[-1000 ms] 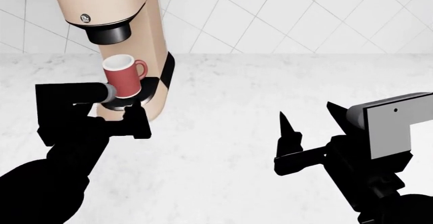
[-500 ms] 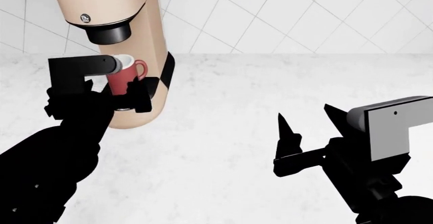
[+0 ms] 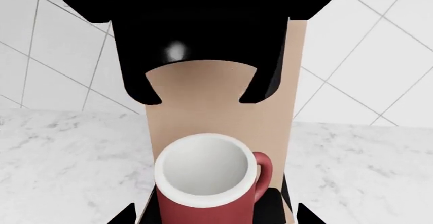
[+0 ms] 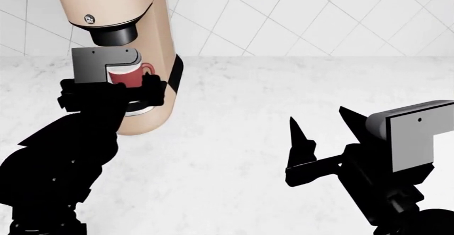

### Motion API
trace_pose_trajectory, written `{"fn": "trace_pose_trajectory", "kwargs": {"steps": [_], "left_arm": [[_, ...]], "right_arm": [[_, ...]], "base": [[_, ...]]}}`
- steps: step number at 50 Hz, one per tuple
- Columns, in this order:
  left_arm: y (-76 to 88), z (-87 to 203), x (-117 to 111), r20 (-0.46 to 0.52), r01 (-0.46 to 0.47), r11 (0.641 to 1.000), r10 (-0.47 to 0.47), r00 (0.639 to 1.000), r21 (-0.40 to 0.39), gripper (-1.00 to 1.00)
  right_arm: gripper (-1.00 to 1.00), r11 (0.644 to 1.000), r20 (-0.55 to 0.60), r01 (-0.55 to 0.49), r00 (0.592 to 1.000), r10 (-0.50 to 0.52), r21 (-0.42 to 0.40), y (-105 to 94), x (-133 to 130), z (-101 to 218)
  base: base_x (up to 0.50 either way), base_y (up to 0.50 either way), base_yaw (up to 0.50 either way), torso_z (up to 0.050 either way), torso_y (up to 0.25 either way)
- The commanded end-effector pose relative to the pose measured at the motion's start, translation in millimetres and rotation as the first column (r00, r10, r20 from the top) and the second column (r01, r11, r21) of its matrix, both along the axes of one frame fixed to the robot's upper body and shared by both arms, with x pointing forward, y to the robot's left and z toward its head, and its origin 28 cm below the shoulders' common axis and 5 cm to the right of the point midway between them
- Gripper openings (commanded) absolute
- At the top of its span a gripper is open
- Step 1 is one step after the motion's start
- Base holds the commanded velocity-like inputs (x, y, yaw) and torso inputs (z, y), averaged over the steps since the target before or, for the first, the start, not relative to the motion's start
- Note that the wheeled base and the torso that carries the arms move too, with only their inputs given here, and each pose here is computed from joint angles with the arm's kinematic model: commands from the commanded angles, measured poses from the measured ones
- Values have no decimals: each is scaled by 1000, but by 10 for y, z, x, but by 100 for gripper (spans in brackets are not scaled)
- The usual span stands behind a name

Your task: Pick the mug from under the coffee machine dispenser and place it on the counter.

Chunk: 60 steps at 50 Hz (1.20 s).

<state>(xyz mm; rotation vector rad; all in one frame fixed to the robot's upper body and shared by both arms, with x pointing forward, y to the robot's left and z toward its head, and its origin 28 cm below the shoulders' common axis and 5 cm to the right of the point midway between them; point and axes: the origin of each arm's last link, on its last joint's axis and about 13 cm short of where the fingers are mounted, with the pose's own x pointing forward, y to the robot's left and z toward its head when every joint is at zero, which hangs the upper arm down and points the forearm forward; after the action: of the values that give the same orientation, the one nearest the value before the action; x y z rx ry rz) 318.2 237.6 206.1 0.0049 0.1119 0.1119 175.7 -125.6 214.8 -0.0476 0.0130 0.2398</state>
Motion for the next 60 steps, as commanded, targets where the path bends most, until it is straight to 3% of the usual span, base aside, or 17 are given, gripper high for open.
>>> {"fn": "trace_pose_trajectory", "kwargs": {"steps": [1,16,17,31,37,38,43,60], "left_arm": [[-3,-71,132,-31,-18,1000,18,999,9,100],[28,-135,194,-70,-33,999,33,997,0,100],[23,-128,185,-72,-34,999,33,997,-7,-100],[32,-86,112,-19,-56,998,55,998,-11,-100],[16,3,-39,46,-43,999,43,998,-2,-100],[17,13,-61,47,-50,999,50,998,-3,-100],[0,25,-176,53,-33,999,34,998,-8,-100],[-189,122,-544,76,163,986,-161,984,-27,-100]], "right_arm": [[100,1000,3,1,1000,-1,3,-2,9,3],[100,1000,12,-8,1000,8,5,9,-8,11],[100,1000,16,-13,1000,13,8,13,-13,12],[100,1000,17,-13,1000,13,11,10,-7,-1],[100,1000,19,-16,1000,16,15,4,-5,-6],[100,999,22,-8,1000,7,42,-7,8,-7],[100,999,21,-21,1000,21,29,2,4,-20],[100,1000,45,23,999,-23,17,-48,-8,-29]], "base": [[0,0,0,0,0],[0,0,0,0,0],[0,0,0,0,0],[0,0,0,0,0],[0,0,0,0,0],[0,0,0,0,0],[0,0,0,0,0],[0,0,0,0,0]]}}
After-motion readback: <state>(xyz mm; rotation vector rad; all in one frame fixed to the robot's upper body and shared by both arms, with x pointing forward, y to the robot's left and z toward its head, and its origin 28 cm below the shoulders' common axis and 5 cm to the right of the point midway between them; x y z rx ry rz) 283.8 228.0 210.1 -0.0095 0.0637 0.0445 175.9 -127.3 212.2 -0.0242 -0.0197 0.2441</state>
